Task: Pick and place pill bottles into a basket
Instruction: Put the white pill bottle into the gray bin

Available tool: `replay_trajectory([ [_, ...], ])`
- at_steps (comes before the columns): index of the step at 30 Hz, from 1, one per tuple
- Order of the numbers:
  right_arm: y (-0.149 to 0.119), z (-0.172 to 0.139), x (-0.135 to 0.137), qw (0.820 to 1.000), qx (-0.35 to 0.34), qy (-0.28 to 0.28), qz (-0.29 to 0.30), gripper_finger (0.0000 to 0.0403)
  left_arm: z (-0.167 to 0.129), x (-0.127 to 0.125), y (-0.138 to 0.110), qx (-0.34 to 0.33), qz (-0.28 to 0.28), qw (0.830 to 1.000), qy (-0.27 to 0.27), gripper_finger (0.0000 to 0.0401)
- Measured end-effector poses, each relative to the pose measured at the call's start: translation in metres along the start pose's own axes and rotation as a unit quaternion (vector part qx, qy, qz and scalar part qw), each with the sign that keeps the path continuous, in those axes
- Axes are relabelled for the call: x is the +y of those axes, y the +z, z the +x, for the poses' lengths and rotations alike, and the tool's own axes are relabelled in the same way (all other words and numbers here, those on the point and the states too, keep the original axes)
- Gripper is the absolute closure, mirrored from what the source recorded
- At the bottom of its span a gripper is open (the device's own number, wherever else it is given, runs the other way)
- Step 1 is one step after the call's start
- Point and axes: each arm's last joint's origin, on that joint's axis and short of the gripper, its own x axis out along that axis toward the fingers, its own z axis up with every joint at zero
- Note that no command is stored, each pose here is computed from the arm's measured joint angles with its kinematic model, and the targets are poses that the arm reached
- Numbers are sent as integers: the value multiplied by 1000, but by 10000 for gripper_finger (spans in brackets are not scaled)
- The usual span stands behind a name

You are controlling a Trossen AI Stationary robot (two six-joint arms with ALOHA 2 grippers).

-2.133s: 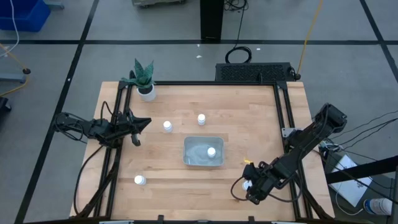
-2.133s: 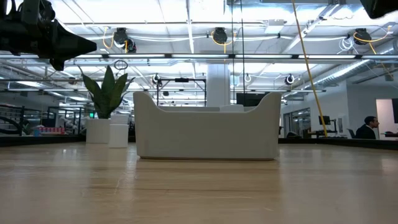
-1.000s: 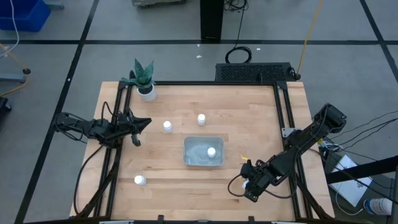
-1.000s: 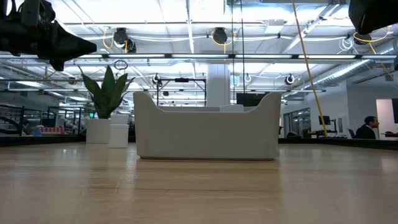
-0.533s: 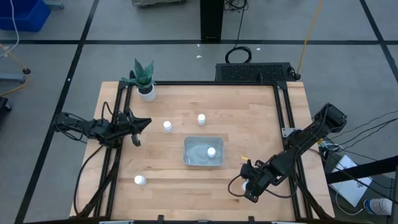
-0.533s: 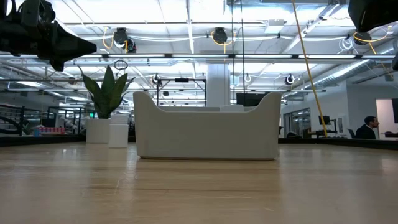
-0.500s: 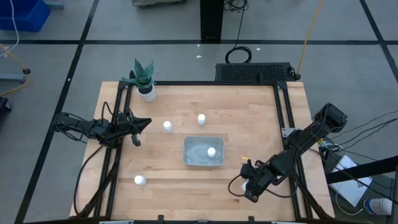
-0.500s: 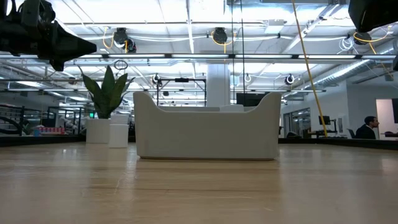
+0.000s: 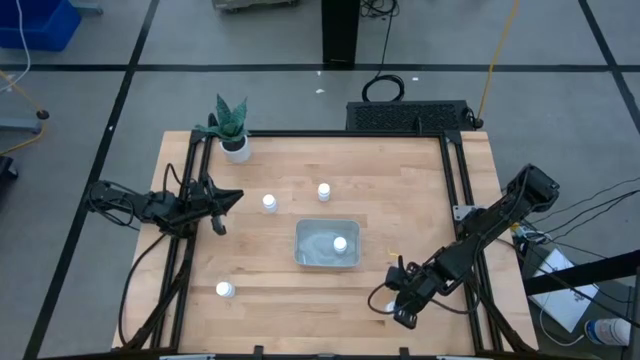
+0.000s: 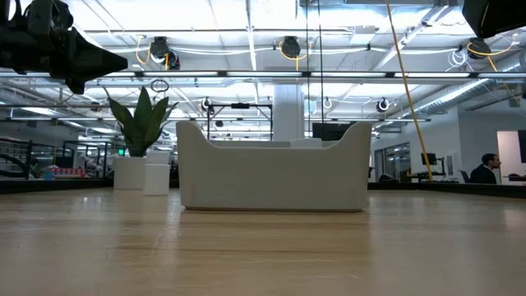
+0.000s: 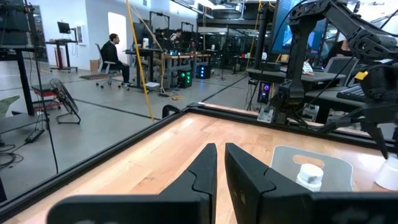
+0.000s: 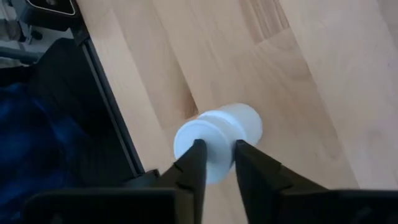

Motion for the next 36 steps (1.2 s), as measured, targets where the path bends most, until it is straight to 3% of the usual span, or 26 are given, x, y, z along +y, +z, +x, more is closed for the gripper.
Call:
replay_trajectory([
  [3, 1, 0, 2, 1000, -4, 11, -14, 359, 0, 0, 0, 0, 0, 1000, 0, 364],
  [7, 3, -1, 4, 999, -16, 22, -19, 345, 0, 0, 0, 0, 0, 1000, 0, 364],
  [14, 8, -11, -1, 998, -63, 6, -11, 272, 0, 0, -1, 3, 2, 1000, 0, 364],
  [24, 14, -13, -3, 998, -56, 18, 1, 181, 0, 0, -1, 6, 4, 1000, 0, 364],
  [36, 20, -14, -5, 998, -4, 46, 47, 168, 0, 0, -1, 6, 4, 1000, 0, 364],
])
